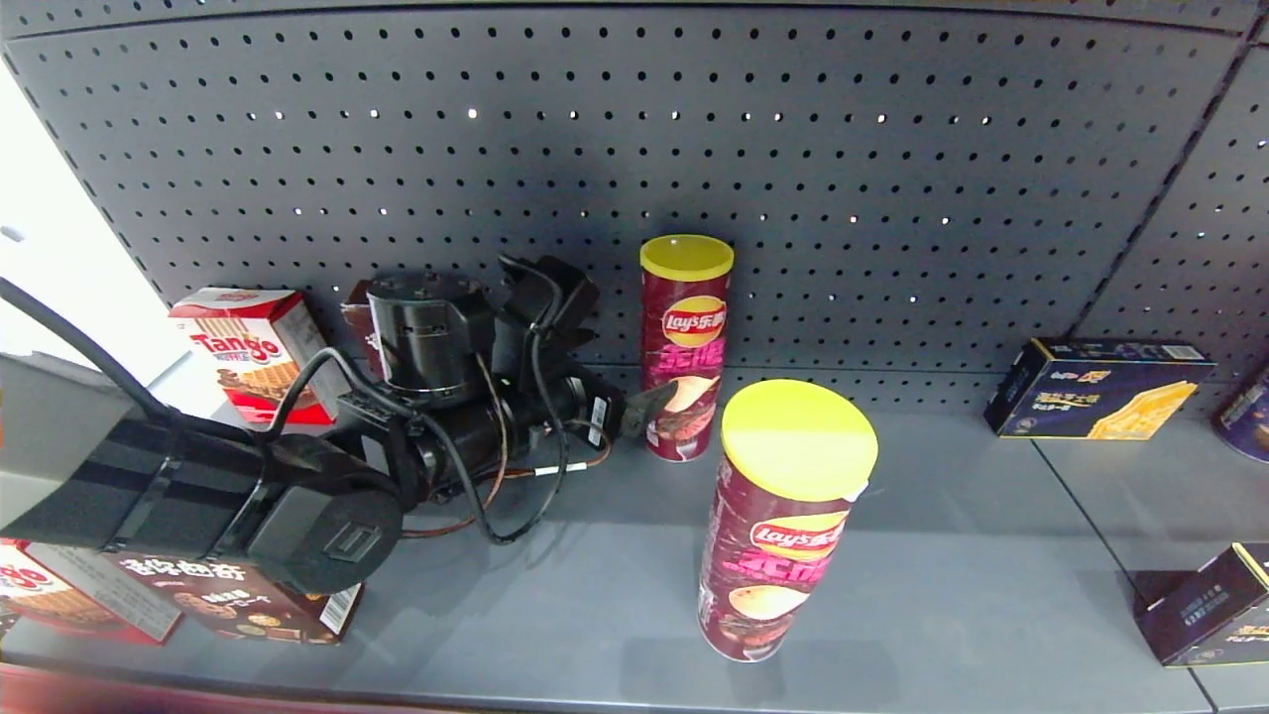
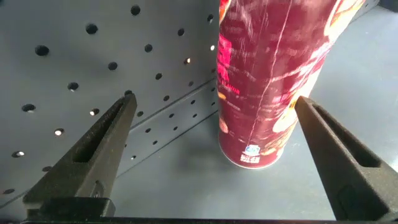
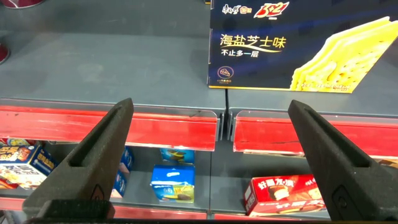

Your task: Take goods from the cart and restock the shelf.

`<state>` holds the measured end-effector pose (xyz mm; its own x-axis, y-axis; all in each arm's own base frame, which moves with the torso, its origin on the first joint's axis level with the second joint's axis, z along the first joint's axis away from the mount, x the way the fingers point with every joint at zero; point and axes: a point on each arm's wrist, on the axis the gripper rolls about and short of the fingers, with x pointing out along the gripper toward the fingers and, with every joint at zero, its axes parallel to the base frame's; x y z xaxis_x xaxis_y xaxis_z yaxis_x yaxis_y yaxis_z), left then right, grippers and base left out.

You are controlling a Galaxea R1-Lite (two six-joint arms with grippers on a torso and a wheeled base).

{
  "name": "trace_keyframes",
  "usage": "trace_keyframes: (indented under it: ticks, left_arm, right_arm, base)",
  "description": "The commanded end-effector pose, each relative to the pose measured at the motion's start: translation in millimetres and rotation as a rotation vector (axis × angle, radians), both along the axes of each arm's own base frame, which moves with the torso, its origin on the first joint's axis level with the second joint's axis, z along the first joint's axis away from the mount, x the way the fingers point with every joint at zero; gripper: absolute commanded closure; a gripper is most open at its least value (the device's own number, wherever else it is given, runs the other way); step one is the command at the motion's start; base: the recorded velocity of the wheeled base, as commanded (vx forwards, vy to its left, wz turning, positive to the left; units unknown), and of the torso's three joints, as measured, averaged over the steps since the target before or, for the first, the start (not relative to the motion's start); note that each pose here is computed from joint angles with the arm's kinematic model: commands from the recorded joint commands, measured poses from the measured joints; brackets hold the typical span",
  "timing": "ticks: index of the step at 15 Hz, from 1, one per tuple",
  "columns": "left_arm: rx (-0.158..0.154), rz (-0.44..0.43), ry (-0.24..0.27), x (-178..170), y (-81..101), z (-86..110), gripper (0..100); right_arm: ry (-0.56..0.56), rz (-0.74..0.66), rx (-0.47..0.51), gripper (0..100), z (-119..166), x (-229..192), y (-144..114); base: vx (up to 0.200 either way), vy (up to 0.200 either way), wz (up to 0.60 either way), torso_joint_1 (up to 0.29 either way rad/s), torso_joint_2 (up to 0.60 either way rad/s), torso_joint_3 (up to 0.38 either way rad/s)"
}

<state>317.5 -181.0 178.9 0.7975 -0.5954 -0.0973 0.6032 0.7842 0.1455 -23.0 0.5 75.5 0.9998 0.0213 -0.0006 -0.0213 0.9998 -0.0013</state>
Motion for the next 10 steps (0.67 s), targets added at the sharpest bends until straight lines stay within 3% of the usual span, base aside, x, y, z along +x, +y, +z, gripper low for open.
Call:
trace_keyframes:
  ticks: [1, 5, 10]
  left_arm:
    - [-0.020, 0.006, -0.036, -8, 3.5, 15.6, 0]
    - [-0.037, 0.049, -0.065, -30, 20.6, 45.0, 0]
    - [-0.090, 0.144, -0.157, -63, 45.7, 89.8, 0]
  right_arm:
    - [0.001, 0.000, 0.000, 0, 0, 0, 0]
    - [0.001, 0.000, 0.000, 0, 0, 0, 0]
    - [0.001, 0.000, 0.000, 0, 0, 0, 0]
  base:
    - [0.000, 0.000, 0.00, 0.000, 0.00, 0.000]
    - [0.000, 0.000, 0.00, 0.000, 0.00, 0.000]
    - [0.000, 0.000, 0.00, 0.000, 0.00, 0.000]
